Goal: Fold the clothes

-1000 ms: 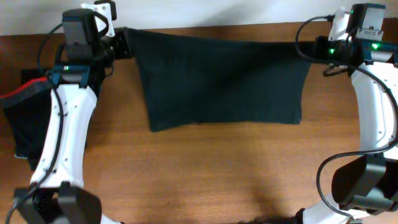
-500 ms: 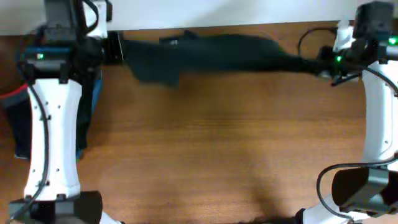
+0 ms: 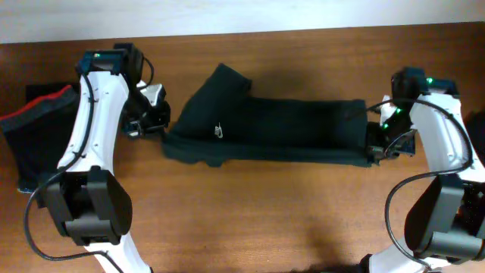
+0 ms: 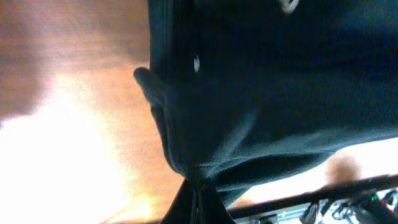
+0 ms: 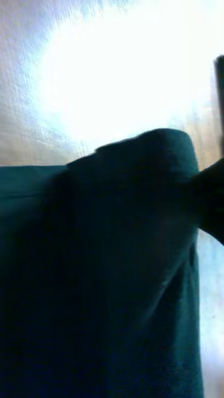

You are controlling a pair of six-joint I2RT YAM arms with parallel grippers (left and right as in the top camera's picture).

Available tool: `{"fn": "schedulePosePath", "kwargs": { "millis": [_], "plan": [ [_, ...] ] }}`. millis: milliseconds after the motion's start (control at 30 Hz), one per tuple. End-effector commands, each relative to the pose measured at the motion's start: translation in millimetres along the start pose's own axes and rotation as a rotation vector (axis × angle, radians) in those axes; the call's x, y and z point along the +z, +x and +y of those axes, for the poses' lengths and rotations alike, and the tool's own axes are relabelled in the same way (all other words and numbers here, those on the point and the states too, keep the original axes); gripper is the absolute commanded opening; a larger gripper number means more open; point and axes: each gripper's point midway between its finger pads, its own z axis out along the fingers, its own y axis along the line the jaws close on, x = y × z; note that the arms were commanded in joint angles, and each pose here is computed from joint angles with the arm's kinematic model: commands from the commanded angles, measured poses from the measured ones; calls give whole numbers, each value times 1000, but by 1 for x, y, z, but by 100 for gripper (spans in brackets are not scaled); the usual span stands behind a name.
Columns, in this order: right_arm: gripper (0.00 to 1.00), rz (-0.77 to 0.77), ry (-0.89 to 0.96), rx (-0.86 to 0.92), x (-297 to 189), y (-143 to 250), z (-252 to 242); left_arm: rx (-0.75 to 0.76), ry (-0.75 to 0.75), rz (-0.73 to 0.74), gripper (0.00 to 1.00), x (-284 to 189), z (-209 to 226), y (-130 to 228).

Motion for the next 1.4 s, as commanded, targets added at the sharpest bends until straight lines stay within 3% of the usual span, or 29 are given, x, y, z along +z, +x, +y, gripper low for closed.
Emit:
{"fn": "schedulePosePath", "kwargs": {
  "millis": [0,433,600,700,833,967,1067,1200,1367],
  "plan": [
    [4,24,25,12,11,7,-6,0,-12,59,0,15,9,10],
    [7,-78,20,10,15,-18,-5,122,-8,-157,0,26,-20,-43],
    [4,-26,0,11,23,-4,-2,118,-9,-118,0,28,-21,-34],
    [4,-91,-26,8,9,-21,3,120,-14,-121,0,25,-20,-33],
    [4,-302,-44,-3,-33,-71,8,156,1,-331,0,3,-26,-80],
    [4,-684,-61,-18,-93,-151,13,200,-46,-801,0,-60,-36,-175],
    [8,-850,-93,5,-126,-180,17,194,-33,-1008,0,-123,-44,-201],
    [9,-912,-123,-1,-151,-187,22,194,-30,-1104,0,-170,-45,-203],
    [9,-855,-117,2,-140,-178,21,185,-35,-1045,0,-160,-42,-196]
  ]
}}
